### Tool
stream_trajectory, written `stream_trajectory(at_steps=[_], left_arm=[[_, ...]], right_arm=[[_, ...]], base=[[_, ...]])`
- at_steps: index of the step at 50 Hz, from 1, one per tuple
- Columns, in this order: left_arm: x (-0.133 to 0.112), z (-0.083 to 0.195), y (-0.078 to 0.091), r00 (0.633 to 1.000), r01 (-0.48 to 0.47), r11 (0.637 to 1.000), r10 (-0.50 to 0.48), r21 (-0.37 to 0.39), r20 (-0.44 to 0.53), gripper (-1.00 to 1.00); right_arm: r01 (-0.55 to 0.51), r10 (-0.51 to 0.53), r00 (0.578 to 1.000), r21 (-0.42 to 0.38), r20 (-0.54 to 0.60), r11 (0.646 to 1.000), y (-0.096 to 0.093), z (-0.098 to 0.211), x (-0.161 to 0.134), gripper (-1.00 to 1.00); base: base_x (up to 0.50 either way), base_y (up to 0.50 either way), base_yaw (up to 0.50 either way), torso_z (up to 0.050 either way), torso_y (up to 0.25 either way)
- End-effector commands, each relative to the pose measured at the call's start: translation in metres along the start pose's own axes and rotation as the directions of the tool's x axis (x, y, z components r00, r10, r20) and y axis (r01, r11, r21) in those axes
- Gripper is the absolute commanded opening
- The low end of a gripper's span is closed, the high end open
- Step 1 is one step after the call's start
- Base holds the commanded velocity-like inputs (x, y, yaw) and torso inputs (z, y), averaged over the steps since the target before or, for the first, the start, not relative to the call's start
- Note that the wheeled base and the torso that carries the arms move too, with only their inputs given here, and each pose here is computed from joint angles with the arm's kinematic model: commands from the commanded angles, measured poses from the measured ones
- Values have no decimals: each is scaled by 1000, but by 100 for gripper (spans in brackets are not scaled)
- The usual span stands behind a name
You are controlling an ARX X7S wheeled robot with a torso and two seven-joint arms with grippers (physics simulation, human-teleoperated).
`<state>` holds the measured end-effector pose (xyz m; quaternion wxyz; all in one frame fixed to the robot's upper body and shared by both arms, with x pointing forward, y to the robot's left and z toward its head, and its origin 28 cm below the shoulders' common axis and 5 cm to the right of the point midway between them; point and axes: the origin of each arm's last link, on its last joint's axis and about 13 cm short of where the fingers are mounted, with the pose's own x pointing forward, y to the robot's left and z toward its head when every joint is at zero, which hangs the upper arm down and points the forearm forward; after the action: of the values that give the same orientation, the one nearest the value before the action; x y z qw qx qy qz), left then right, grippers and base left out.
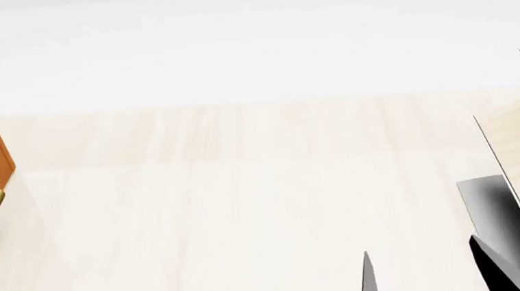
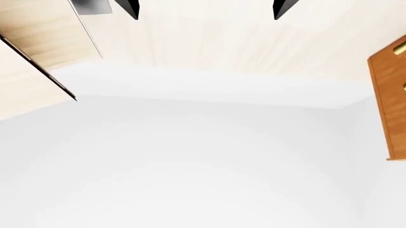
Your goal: Close the top drawer of the cabinet and put the bowl on top of it.
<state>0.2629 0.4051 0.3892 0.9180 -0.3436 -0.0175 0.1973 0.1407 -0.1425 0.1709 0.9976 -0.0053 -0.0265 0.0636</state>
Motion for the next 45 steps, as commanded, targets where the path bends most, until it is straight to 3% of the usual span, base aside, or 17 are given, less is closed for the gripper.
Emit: stream_trajectory(at_steps=[1, 15, 45], left_arm=[[-1, 8, 5, 999, -14, 1000, 14, -24, 35, -100], [-1, 13, 18, 993, -81, 995, 85, -57, 76, -100], [2, 8, 40, 960, -217, 976, 220, -33, 174, -100]], right_arm=[[0, 0, 1000, -2, -3, 1000, 0, -1, 1, 100], [-3, 3, 1000, -5, -2, 1000, 2, 1, 1, 100], [-10, 10, 1000, -10, 0, 1000, 4, 3, -3, 100]], base=[[0, 0, 0, 0, 0], [0, 0, 0, 0, 0], [0, 0, 0, 0, 1]])
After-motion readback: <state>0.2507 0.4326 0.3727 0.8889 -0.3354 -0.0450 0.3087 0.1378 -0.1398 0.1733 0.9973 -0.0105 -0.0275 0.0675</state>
